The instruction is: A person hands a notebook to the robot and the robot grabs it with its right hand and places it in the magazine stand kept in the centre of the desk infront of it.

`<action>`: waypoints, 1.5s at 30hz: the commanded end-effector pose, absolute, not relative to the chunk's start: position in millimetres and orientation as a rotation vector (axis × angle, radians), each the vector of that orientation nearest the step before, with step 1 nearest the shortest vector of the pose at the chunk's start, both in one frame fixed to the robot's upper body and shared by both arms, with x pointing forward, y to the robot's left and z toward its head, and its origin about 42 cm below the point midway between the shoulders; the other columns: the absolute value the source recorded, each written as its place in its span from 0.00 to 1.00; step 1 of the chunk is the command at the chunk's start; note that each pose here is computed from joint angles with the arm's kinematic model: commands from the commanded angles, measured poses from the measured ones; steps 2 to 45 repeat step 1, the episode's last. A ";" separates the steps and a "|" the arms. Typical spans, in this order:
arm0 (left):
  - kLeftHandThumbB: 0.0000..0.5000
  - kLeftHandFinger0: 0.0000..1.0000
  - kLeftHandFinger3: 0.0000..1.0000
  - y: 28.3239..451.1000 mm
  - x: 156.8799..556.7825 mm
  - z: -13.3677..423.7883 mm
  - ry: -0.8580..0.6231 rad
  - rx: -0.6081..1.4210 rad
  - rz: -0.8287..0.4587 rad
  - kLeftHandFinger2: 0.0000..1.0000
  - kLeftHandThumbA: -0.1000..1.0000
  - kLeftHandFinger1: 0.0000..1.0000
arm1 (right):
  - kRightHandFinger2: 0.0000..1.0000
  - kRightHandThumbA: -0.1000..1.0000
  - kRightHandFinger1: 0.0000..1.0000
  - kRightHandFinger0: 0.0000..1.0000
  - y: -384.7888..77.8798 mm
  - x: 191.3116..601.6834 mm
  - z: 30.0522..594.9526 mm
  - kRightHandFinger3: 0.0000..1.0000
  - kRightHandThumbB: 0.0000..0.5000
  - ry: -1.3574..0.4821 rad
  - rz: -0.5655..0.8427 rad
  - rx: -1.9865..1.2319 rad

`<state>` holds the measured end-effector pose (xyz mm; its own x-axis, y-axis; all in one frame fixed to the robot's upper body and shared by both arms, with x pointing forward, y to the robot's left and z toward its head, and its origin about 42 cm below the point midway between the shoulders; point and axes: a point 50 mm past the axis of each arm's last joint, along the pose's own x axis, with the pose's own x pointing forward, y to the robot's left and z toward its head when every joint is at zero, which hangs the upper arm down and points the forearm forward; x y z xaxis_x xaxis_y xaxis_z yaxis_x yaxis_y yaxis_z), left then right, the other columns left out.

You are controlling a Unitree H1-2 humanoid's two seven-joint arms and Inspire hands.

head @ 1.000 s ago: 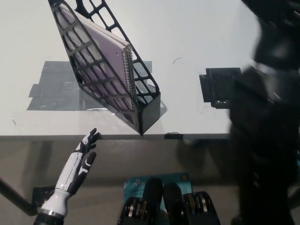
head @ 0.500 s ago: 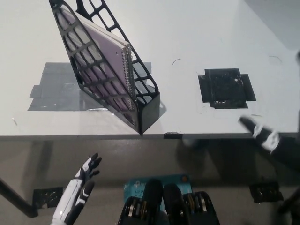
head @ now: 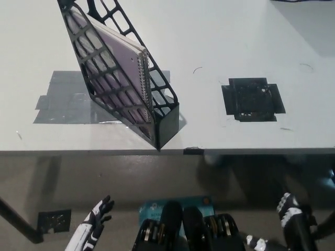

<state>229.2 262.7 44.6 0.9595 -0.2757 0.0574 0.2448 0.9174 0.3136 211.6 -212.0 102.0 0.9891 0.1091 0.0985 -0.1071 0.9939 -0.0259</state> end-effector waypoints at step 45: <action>1.00 0.96 1.00 264.5 237.1 42.9 -0.125 0.317 -0.256 1.00 1.00 1.00 | 1.00 1.00 1.00 1.00 -202.5 217.6 105.8 1.00 0.75 -0.169 0.199 0.016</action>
